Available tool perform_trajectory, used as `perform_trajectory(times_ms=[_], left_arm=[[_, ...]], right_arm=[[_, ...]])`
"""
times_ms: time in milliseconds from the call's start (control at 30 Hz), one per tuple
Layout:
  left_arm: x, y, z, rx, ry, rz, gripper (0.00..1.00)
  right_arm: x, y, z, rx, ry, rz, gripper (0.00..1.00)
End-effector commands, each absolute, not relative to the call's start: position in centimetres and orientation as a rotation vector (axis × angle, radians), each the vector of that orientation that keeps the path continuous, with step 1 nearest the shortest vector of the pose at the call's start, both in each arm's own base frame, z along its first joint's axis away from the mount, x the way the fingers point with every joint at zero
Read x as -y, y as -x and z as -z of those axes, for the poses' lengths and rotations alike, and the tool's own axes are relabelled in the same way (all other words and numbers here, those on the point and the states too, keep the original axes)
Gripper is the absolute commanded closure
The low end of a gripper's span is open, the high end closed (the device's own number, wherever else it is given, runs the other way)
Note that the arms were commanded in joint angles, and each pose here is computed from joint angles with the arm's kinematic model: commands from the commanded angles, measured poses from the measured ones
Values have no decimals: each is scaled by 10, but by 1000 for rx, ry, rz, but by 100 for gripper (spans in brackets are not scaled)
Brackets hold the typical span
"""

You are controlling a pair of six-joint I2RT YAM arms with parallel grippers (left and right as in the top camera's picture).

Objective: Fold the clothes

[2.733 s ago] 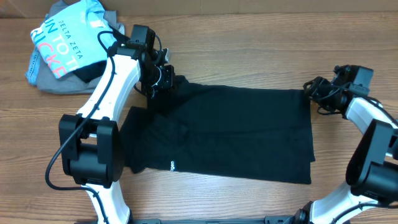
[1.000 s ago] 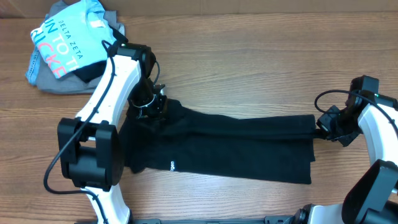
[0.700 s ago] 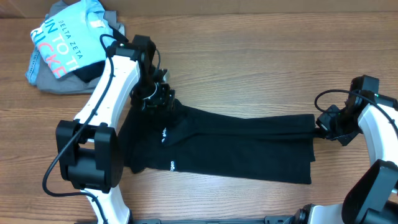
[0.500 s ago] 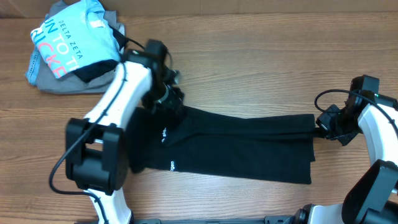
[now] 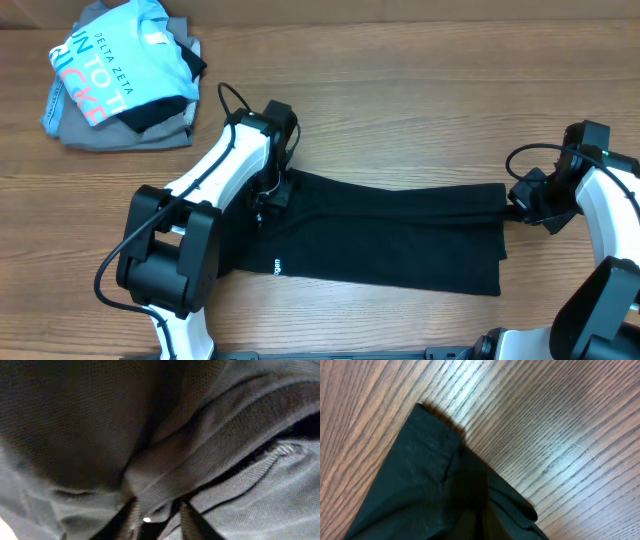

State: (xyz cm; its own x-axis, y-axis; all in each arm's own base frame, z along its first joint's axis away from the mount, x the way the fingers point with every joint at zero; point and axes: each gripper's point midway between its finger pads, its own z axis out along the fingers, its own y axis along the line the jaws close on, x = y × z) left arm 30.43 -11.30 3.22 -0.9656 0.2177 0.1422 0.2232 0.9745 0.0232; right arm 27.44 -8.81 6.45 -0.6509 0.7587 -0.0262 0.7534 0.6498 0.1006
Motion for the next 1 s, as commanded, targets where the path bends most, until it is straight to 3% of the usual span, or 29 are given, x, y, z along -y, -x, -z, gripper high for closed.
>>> perform_trajectory(times_ms=[0, 133, 300, 333, 400, 467, 633, 733, 967], left_arm=[[110, -331, -69, 3126, 282, 101, 76], [110, -341, -80, 3168, 292, 124, 94], [107, -333, -80, 3135, 289, 136, 96], [107, -332, -80, 3127, 290, 127, 91], [113, -328, -79, 3105, 344, 73, 58], [114, -325, -75, 3093, 383, 62, 40], [120, -329, -59, 3122, 385, 9, 36], [122, -329, -48, 3135, 387, -8, 44], [121, -320, -35, 3108, 427, -19, 52]], right_arm=[[89, -273, -65, -2787, -1290, -128, 96], [89, -273, -65, -2787, -1290, -127, 96], [89, -273, -65, -2786, -1290, -127, 96], [89, -273, -65, -2785, -1289, -127, 96], [89, -274, -65, -2784, -1288, -128, 96], [89, -274, -65, -2784, -1288, -128, 96], [89, -274, -65, -2784, -1289, -128, 96], [89, -273, -65, -2786, -1289, -128, 96], [89, -273, -65, -2785, -1290, -128, 96]])
